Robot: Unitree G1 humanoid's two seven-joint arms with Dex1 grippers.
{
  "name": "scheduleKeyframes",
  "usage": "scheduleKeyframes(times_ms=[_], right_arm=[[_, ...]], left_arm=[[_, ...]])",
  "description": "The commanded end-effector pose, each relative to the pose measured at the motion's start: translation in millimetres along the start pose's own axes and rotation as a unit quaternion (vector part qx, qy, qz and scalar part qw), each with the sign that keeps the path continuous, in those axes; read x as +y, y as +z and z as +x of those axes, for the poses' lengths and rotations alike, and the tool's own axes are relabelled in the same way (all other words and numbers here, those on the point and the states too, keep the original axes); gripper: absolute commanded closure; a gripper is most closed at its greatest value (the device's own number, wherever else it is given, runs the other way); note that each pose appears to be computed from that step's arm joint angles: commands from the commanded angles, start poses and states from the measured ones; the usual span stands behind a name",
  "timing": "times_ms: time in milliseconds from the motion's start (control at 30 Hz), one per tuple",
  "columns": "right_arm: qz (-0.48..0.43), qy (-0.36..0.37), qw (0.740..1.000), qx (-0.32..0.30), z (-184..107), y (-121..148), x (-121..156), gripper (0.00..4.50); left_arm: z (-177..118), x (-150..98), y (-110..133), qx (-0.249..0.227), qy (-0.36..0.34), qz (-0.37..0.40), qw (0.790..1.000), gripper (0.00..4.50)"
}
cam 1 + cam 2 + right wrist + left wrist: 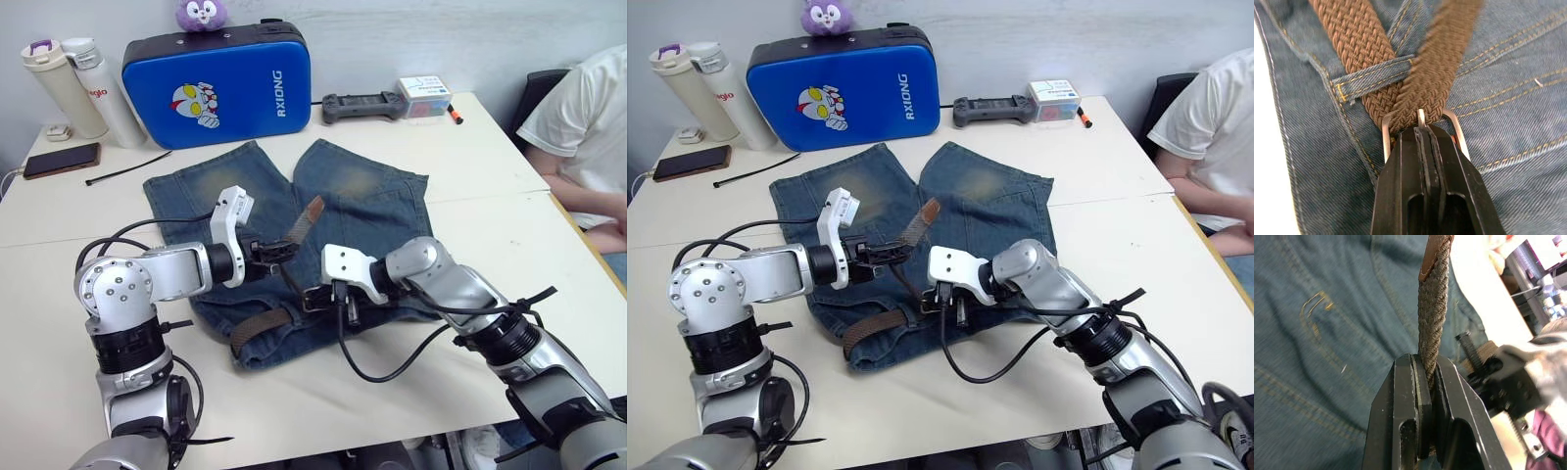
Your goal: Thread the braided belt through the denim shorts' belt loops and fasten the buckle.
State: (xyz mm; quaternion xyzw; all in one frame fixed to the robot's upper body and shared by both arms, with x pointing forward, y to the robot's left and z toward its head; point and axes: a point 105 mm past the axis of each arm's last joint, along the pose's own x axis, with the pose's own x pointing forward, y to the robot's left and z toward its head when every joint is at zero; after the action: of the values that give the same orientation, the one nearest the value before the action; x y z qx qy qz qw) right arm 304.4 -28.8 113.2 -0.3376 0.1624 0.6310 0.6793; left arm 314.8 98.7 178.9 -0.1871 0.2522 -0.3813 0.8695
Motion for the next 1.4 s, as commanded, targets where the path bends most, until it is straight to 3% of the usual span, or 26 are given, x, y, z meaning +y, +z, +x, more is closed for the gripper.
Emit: scheduleKeyframes(times_ms=[33, 300, 467, 667, 833, 1000, 1200, 1400], right_arm=[[0.018, 0.029, 0.995, 0.096, 21.7, -45.2, 19.0, 4.44], [-0.001, 0.028, 0.994, 0.105, 19.3, -44.7, 22.8, 4.44], [-0.008, 0.026, 0.994, 0.109, 15.1, -46.4, 26.9, 4.44], [-0.006, 0.032, 0.993, 0.114, 11.5, -48.0, 33.0, 4.44], [-0.022, -0.004, 0.992, 0.123, 4.3, -46.2, 22.8, 4.44], [0.038, -0.063, 0.994, 0.081, -18.4, -31.4, 5.6, 4.44], [0.130, -0.134, 0.982, 0.020, -66.5, -27.1, -17.1, 4.44], [0.182, -0.174, 0.967, -0.039, -97.4, -13.9, -27.1, 4.44]], left_arm=[[-3.7, -16.8, 34.2, -0.067, -0.034, 0.014, 0.997, 4.50], [34.5, -42.0, 36.7, -0.023, -0.089, 0.013, 0.996, 4.50], [72.6, -72.7, 34.6, 0.027, -0.150, 0.040, 0.988, 4.50], [106.1, -87.2, 37.0, 0.054, -0.176, 0.086, 0.979, 4.50], [122.2, -80.6, 30.4, 0.071, -0.163, 0.111, 0.978, 4.50], [117.0, -65.9, 19.4, 0.093, -0.157, 0.135, 0.974, 4.50], [98.9, -29.4, 1.4, 0.132, -0.087, 0.250, 0.955, 4.50], [96.2, -21.7, -3.1, 0.135, -0.076, 0.260, 0.953, 4.50]])
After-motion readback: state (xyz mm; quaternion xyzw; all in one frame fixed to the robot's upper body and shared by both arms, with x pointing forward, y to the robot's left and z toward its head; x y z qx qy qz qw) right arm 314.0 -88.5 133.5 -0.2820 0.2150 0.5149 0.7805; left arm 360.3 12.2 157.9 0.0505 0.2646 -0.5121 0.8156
